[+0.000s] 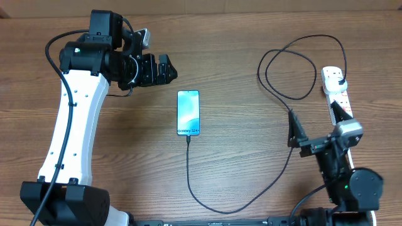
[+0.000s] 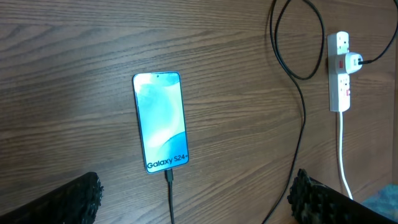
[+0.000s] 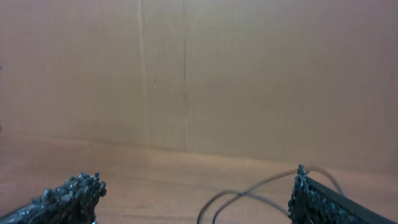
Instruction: Plug charger to phone and switch on socket
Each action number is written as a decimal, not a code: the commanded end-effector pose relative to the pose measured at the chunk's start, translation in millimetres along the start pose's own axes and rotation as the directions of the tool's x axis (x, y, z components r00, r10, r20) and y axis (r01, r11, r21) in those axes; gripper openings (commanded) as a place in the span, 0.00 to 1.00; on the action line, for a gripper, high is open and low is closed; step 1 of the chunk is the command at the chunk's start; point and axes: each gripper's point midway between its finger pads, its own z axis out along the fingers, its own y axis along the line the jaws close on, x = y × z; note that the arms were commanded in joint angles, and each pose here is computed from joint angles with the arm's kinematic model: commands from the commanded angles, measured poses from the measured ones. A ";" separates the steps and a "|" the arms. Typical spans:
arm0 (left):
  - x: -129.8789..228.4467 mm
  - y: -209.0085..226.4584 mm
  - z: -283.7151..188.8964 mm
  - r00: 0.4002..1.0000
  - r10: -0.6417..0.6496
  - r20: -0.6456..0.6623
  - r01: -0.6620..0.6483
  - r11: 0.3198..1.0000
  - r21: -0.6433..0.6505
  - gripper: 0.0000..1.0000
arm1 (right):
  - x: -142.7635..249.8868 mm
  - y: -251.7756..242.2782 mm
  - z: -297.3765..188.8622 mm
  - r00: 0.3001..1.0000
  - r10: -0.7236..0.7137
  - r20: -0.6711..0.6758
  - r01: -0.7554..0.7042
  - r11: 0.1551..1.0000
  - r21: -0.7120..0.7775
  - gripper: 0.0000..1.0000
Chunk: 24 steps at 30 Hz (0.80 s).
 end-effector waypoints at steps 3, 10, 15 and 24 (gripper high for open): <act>-1.7 1.7 0.7 1.000 -0.004 0.002 0.004 1.000 -0.006 1.00 | 31.2 -3.1 -6.3 1.000 -0.007 0.030 0.006 1.000 0.025 1.00; -1.7 1.7 0.7 1.000 -0.004 0.002 0.004 1.000 -0.006 1.00 | 61.6 -3.1 -9.5 0.998 -0.011 0.056 0.010 1.000 0.026 1.00; -1.7 1.7 0.7 1.000 -0.004 0.002 0.004 1.000 -0.006 1.00 | 75.9 -3.1 -10.4 0.999 -0.010 0.049 0.009 1.000 0.026 1.00; -1.7 1.7 0.7 1.000 -0.004 0.002 0.004 1.000 -0.006 1.00 | 105.5 -2.0 -13.0 0.999 0.009 -0.034 -0.009 1.000 0.021 1.00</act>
